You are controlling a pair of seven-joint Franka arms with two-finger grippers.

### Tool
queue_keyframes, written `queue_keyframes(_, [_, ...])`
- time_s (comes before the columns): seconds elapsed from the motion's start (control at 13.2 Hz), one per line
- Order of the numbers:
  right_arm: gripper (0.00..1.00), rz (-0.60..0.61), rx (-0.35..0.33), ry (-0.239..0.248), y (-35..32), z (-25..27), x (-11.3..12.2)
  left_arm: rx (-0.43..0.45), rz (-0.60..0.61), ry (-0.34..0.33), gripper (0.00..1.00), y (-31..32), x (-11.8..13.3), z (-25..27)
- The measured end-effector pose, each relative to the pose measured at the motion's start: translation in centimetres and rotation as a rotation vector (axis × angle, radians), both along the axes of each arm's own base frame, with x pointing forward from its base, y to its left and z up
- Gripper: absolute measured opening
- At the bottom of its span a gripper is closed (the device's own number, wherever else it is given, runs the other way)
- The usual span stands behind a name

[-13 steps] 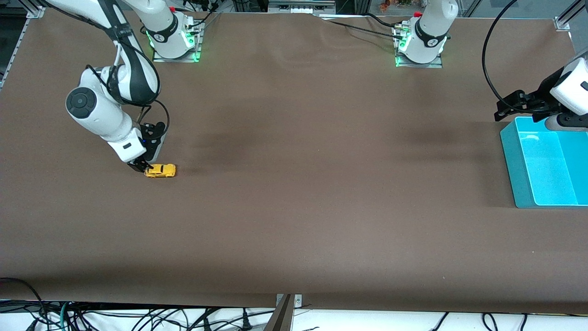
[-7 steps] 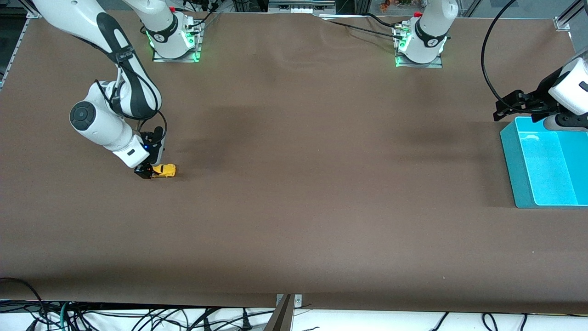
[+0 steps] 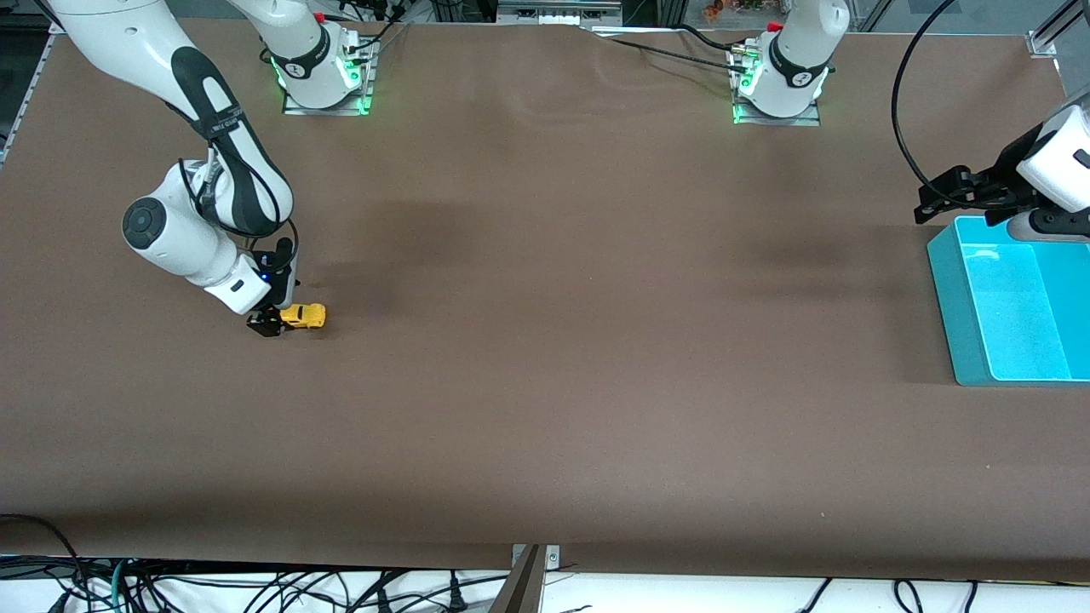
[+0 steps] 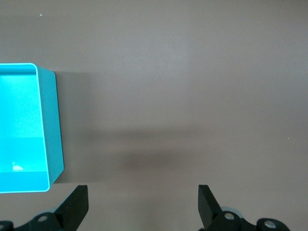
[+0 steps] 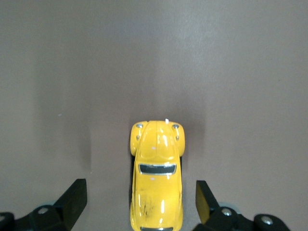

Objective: Wind and store yellow beetle car
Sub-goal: 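Lower the right gripper and close it on the yellow car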

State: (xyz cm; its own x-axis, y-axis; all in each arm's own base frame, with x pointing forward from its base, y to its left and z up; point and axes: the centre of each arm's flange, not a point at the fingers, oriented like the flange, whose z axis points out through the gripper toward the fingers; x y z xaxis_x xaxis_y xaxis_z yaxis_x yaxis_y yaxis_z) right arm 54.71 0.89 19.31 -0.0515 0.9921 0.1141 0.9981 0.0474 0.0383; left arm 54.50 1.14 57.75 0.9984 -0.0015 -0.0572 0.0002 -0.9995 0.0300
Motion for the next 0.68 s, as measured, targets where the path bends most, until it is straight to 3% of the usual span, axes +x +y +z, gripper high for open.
queue_keyframes(0.38, [0.46,-0.001,-0.002,0.004,-0.14,-0.77,-0.07,0.000,-0.002,0.002,1.00,-0.10,-0.02,0.00])
queue_keyframes(0.68, [0.46,0.009,-0.003,0.002,-0.40,-0.78,-0.04,0.000,-0.004,0.002,1.00,-0.19,-0.02,0.01])
